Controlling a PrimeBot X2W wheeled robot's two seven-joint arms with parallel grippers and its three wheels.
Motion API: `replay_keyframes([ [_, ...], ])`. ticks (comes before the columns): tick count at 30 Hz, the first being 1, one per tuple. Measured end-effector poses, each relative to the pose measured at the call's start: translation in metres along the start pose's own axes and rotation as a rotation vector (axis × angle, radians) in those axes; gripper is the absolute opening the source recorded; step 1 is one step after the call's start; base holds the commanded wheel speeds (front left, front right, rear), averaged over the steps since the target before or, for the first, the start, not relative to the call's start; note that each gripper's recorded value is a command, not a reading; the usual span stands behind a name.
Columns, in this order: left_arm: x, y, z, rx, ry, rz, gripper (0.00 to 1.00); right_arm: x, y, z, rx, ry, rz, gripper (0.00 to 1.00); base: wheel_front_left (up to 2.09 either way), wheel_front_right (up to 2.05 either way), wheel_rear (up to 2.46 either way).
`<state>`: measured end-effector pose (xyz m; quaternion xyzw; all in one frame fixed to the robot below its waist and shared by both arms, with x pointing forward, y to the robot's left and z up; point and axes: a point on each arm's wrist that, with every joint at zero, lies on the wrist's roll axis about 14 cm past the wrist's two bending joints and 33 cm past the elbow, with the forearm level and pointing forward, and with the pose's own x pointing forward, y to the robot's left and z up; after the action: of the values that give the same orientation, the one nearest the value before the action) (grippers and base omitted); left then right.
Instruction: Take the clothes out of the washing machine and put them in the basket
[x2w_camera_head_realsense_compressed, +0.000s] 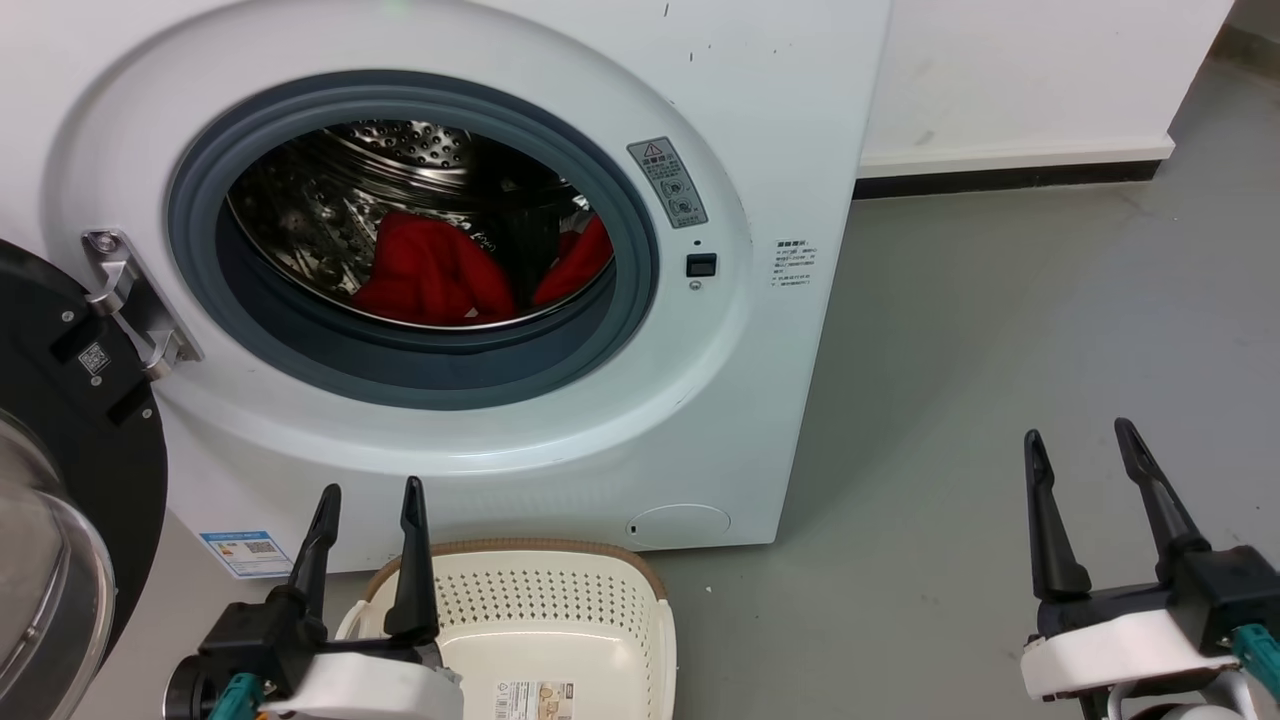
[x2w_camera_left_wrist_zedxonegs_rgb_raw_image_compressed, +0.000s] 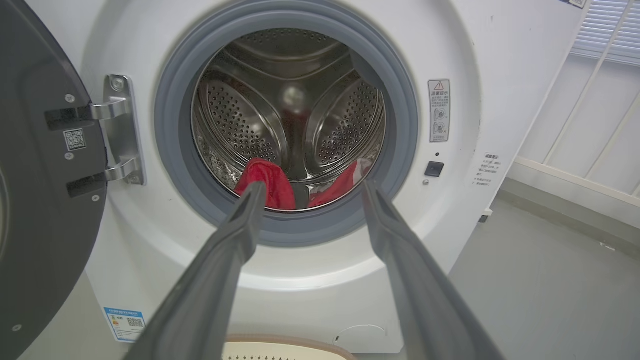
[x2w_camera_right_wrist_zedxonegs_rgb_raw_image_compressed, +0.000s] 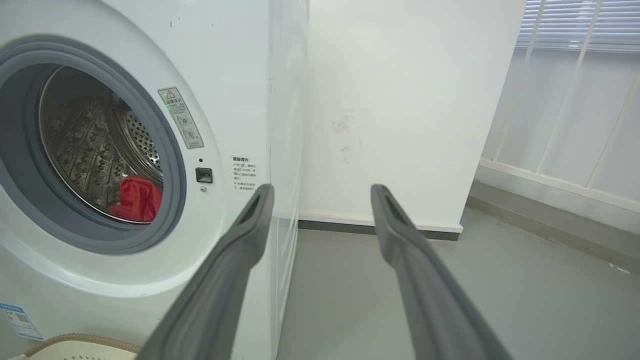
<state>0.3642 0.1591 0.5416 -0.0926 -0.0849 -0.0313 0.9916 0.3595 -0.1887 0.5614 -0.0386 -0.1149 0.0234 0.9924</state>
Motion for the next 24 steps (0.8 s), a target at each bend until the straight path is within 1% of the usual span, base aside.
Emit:
replay_keyframes([
  [3,-0.001,-0.004,-0.001,0.028,-0.001,-0.015,1.00,-0.001,0.001,-0.001,-0.026,0.003,0.007,1.00,0.00,0.00,0.00],
  [7,-0.003,-0.007,-0.001,0.040,-0.003,-0.028,1.00,-0.002,0.003,0.001,-0.065,-0.004,0.016,1.00,0.00,0.00,0.00],
  [13,-0.003,-0.009,0.007,0.033,-0.034,-0.040,1.00,-0.002,0.004,0.003,-0.087,-0.014,0.023,1.00,0.00,0.00,0.00],
  [16,-0.004,-0.005,0.009,0.013,-0.042,-0.031,1.00,-0.003,0.004,0.004,-0.104,-0.019,0.027,1.00,0.00,0.00,0.00],
  [19,-0.005,-0.003,0.010,0.018,-0.045,-0.029,1.00,-0.004,0.005,0.004,-0.115,-0.020,0.030,1.00,0.00,0.00,0.00],
  [24,-0.007,0.000,0.006,0.014,-0.036,-0.026,1.00,-0.007,-0.001,-0.006,-0.020,0.004,0.000,1.00,0.00,0.00,0.00],
])
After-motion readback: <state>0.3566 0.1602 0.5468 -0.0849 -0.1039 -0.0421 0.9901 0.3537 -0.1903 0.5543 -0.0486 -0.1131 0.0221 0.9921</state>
